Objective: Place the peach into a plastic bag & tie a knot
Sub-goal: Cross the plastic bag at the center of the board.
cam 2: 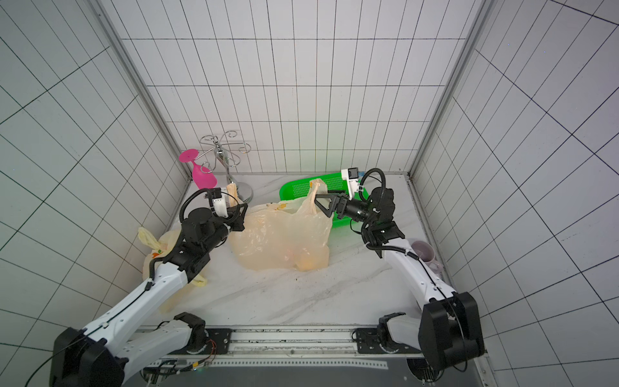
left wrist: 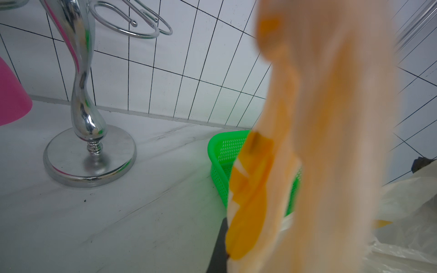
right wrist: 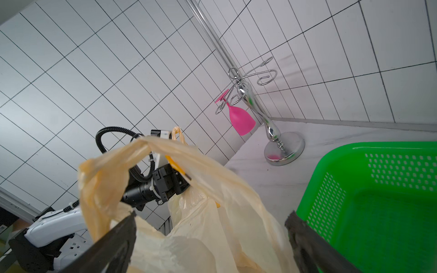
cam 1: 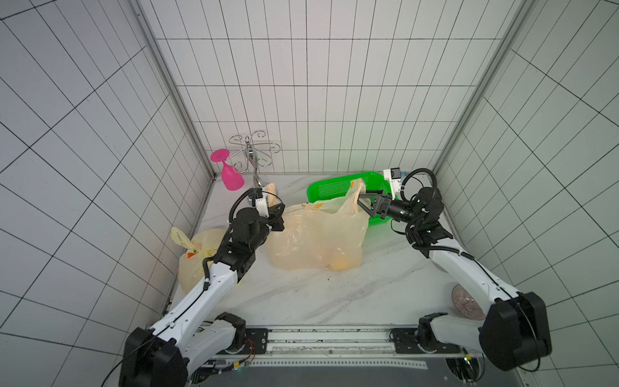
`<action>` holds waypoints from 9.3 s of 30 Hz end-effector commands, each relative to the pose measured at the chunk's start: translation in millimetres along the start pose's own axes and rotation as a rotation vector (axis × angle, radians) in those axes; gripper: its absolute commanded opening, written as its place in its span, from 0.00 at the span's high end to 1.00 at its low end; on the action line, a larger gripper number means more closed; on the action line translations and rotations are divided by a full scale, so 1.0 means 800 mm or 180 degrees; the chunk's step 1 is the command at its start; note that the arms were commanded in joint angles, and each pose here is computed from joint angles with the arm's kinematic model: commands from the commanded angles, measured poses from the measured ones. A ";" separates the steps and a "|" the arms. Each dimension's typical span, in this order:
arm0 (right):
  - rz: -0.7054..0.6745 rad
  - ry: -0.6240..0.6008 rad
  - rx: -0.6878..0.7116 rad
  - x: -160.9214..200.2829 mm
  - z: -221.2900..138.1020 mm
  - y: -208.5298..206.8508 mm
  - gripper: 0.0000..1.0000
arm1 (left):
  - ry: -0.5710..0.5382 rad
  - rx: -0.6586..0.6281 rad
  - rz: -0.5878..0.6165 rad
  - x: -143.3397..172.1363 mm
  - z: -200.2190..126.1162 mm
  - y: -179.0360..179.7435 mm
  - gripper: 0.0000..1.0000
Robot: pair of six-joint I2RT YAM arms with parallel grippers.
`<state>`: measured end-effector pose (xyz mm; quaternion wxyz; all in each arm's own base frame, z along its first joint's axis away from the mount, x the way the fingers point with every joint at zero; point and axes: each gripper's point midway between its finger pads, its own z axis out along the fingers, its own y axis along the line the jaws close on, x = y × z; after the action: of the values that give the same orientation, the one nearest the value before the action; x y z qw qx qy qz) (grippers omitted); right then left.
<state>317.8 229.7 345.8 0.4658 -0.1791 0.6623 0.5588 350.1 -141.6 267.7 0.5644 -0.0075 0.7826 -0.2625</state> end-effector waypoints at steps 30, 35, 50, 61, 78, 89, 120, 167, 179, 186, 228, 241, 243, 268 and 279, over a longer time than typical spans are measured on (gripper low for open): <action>-0.0335 0.0152 0.0040 0.041 -0.011 -0.005 0.01 | 0.0563 -0.0020 -0.0128 -0.006 0.107 0.021 1.00; -0.0658 0.0201 0.0313 0.055 -0.011 -0.007 0.01 | 0.0583 -0.0062 -0.0100 -0.004 0.116 0.026 1.00; -0.1307 0.0490 0.0490 0.098 0.003 0.001 0.01 | 0.0806 0.0014 -0.0072 -0.001 0.150 0.024 1.00; -0.1421 0.0395 0.0487 0.096 -0.013 0.015 0.01 | 0.0928 -0.0014 -0.0117 -0.002 0.170 0.033 1.00; -0.2231 0.0357 0.0879 0.075 0.047 0.024 0.01 | 0.0914 0.0150 -0.0205 0.002 0.156 0.010 1.00; -0.2226 -0.0099 0.0767 0.040 0.064 0.059 0.01 | 0.0889 0.0200 -0.0213 0.004 0.150 0.001 1.00; -0.2399 0.0234 0.1216 0.054 0.009 0.031 1.00 | 0.2050 0.2019 0.0237 0.097 0.013 -0.149 0.89; -0.2929 0.0810 0.0867 0.097 0.055 0.060 1.00 | 0.1739 0.2996 0.0383 0.088 -0.028 -0.191 0.30; -0.2832 0.1272 0.0082 0.157 0.061 0.084 1.00 | 0.1720 0.3041 0.0280 0.085 -0.028 -0.192 0.26; -0.2829 0.1323 0.0046 0.154 0.068 0.086 1.00 | 0.1753 0.3302 0.0335 0.091 -0.039 -0.205 0.27; 0.0262 0.1099 0.0517 0.008 0.099 0.111 0.35 | 0.1497 0.3356 0.0501 0.085 -0.043 -0.203 0.77; 0.0345 0.1062 0.0642 0.009 0.103 0.088 1.00 | 0.1476 0.3166 0.0382 0.076 -0.038 -0.195 0.69; 0.0325 0.1021 0.0681 0.003 0.094 0.082 1.00 | 0.1491 0.3105 0.0320 0.076 -0.037 -0.190 0.68; 0.0053 0.1019 0.0628 0.006 0.041 0.090 1.00 | 0.1570 0.2710 -0.0380 0.063 0.001 -0.159 0.94; -0.0743 0.1941 -0.0018 0.161 0.057 0.146 1.00 | 0.1705 0.2374 -0.0711 0.063 0.020 -0.145 1.00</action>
<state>208.0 333.3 336.6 0.3115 -0.3430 0.7665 0.4449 293.3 -270.9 275.7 0.2717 0.2308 0.7189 -0.5967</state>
